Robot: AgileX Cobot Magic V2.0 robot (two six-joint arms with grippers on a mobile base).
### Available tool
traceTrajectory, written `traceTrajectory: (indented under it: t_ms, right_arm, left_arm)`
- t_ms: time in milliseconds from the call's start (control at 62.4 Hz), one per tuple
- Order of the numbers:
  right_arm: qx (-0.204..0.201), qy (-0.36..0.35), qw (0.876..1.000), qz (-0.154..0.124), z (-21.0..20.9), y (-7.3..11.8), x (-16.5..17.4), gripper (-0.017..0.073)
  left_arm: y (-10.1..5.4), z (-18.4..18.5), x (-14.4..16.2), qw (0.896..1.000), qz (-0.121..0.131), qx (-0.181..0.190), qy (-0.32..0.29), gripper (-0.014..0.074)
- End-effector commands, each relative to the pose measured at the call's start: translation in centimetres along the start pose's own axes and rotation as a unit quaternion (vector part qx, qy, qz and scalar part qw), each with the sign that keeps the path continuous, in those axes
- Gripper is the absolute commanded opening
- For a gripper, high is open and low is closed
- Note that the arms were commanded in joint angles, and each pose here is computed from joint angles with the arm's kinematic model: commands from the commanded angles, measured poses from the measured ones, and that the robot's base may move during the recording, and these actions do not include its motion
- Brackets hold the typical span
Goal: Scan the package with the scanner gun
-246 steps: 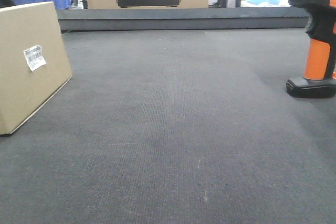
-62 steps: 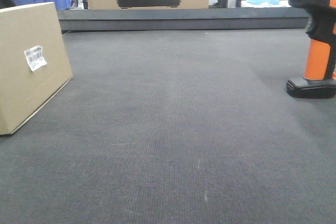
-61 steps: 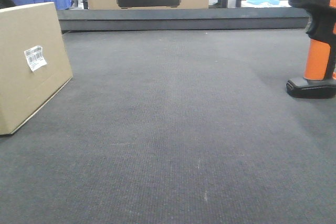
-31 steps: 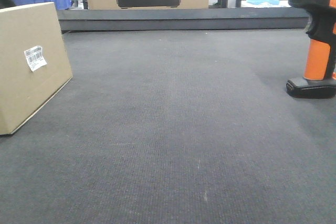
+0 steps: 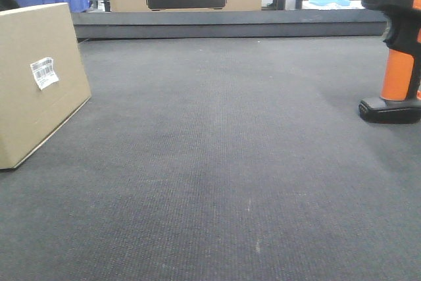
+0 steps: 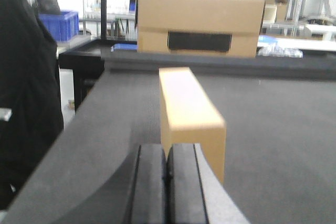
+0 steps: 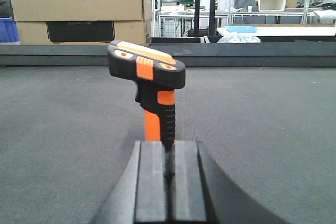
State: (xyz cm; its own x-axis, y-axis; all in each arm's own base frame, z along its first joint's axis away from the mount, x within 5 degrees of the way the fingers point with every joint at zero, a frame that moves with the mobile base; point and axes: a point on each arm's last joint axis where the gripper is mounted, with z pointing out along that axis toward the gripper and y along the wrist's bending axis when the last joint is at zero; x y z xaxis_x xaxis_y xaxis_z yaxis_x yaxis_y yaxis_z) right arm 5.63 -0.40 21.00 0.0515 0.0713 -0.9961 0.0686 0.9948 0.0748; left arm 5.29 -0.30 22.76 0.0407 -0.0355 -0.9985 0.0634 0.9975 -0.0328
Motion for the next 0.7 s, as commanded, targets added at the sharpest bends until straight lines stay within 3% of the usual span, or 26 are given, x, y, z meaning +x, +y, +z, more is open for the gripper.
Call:
traceTrajectory:
  t_ms: [0,64,96,272,689]
  right_arm:
    - [-0.002,-0.009,1.0,-0.003,-0.01,0.02,-0.12,-0.0168]
    - [-0.002,-0.009,1.0,-0.003,-0.01,0.02,-0.12,-0.0168]
    - [-0.002,-0.009,1.0,-0.003,-0.01,0.02,-0.12,-0.0168]
    - [-0.002,-0.009,1.0,-0.003,-0.01,0.02,-0.12,-0.0168]
    - [-0.002,-0.009,1.0,-0.003,-0.01,0.02,-0.12,-0.0168]
  left_arm:
    - [-0.01,0.22,1.31,1.0,-0.018,0.003,-0.014,-0.0091]
    - [0.06,0.24,1.24,0.999,-0.03,-0.002,-0.034,-0.0091]
    - [0.12,0.26,1.68,0.999,-0.03,-0.008,-0.01,-0.0091]
    - [0.3,0.25,1.65,0.999,-0.029,-0.024,-0.012,-0.0091]
    - [0.29,0.25,1.44,0.999,-0.007,-0.024,-0.023,-0.0091]
